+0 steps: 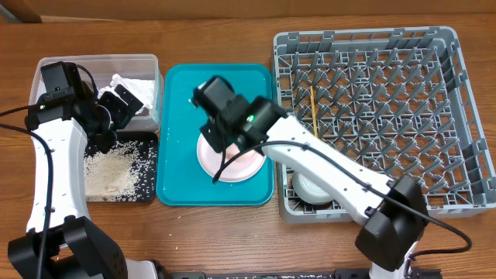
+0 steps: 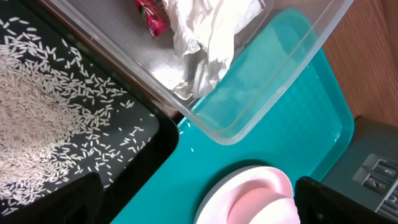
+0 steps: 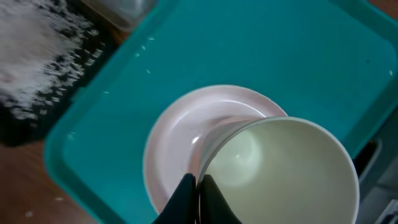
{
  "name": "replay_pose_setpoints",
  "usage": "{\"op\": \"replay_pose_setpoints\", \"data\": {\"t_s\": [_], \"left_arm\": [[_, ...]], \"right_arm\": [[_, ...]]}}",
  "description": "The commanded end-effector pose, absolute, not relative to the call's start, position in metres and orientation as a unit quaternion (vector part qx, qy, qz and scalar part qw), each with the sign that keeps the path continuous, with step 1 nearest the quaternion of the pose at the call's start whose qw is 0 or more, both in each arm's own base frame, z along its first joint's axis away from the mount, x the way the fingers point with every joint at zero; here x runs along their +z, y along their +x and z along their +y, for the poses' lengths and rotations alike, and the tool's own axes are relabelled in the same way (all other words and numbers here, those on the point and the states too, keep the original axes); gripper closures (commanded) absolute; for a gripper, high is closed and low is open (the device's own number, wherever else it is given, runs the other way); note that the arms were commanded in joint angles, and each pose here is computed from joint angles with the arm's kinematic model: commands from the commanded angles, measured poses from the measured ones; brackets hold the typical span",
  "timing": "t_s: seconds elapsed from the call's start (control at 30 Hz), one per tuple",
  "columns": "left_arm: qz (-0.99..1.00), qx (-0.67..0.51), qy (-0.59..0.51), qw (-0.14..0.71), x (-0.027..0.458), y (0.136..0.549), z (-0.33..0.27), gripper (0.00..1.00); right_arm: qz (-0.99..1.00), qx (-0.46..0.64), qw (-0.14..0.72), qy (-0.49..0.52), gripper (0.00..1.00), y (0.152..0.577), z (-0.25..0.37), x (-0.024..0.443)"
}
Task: Sort waste into correct bins and load items into the dishwasher
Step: 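Lift the white cup and carry it to the rack's top edge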
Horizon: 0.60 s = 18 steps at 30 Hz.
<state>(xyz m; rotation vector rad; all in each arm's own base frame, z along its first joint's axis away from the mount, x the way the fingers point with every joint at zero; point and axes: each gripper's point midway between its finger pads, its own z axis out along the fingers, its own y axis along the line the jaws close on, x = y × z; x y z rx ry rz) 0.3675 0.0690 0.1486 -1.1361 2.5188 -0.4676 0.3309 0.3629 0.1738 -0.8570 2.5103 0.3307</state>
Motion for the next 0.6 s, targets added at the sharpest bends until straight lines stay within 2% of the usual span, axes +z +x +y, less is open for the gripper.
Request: {"op": "replay_pose_setpoints", "data": {"t_s": [0.0,0.07,0.27,0.4,0.57], "left_arm": [[0.889,-0.159,-0.389,0.184,0.157,0.371,0.070,0.00],[0.889,-0.159,-0.389,0.184,0.157,0.371,0.070,0.00],[0.889,-0.159,-0.389,0.184,0.157,0.371,0.070,0.00],[0.889,-0.159,-0.389,0.184,0.157,0.371,0.070,0.00],[0.889,-0.159,-0.389,0.184,0.157,0.371,0.070,0.00]], "right_arm": [[0.894,0.203,0.277,-0.290,0.96,0.349,0.359,0.248],[0.878,0.267,0.288,-0.273,0.96,0.369,0.348,0.281],[0.824,0.419,0.298,-0.241,0.96,0.419,0.292,0.326],[0.782,0.502,0.295,-0.225,0.96,0.449,0.244,0.335],[0.748,0.576,0.263,-0.199,0.96,0.479,0.198,0.310]]}}
